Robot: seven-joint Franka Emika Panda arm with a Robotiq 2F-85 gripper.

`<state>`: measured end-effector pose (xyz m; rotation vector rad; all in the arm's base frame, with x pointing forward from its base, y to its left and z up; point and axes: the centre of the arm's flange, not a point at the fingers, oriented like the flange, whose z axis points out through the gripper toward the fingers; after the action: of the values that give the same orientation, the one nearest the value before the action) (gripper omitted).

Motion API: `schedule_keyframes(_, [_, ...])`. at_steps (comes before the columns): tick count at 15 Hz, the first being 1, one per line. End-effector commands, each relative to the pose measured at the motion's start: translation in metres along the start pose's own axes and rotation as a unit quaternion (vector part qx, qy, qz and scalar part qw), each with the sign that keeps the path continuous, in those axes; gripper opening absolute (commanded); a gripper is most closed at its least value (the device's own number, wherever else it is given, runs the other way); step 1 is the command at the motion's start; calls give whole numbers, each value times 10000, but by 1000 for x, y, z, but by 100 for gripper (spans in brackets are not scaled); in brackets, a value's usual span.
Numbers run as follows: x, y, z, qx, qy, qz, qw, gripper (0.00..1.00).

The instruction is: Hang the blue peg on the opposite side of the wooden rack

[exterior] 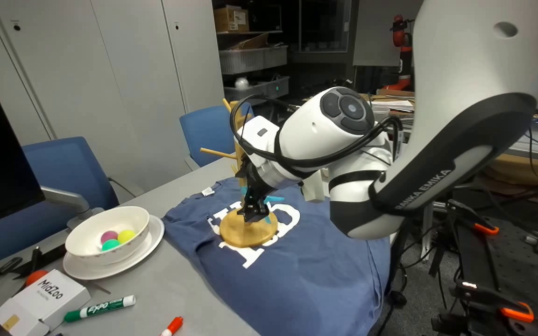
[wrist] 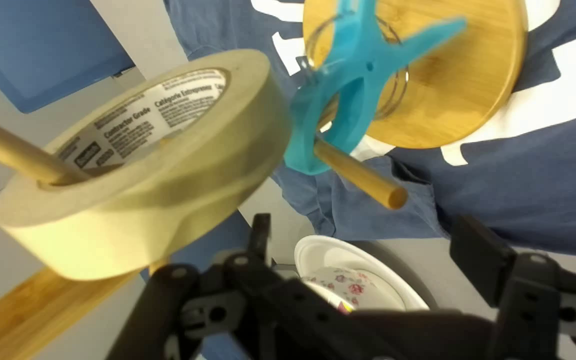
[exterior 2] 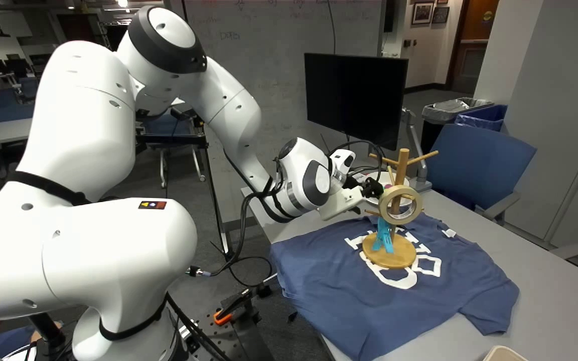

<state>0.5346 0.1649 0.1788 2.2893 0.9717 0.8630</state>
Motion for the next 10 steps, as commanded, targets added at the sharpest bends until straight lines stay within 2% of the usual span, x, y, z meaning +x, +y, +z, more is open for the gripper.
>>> schedule_keyframes(1, [0, 0, 6, -7, 111, 30, 9999, 100])
schedule_keyframes(6, [-2, -1, -7, 102, 48, 57, 9999, 100])
schedule_keyframes(10, [-1, 0, -29, 354, -46, 111, 9993, 100])
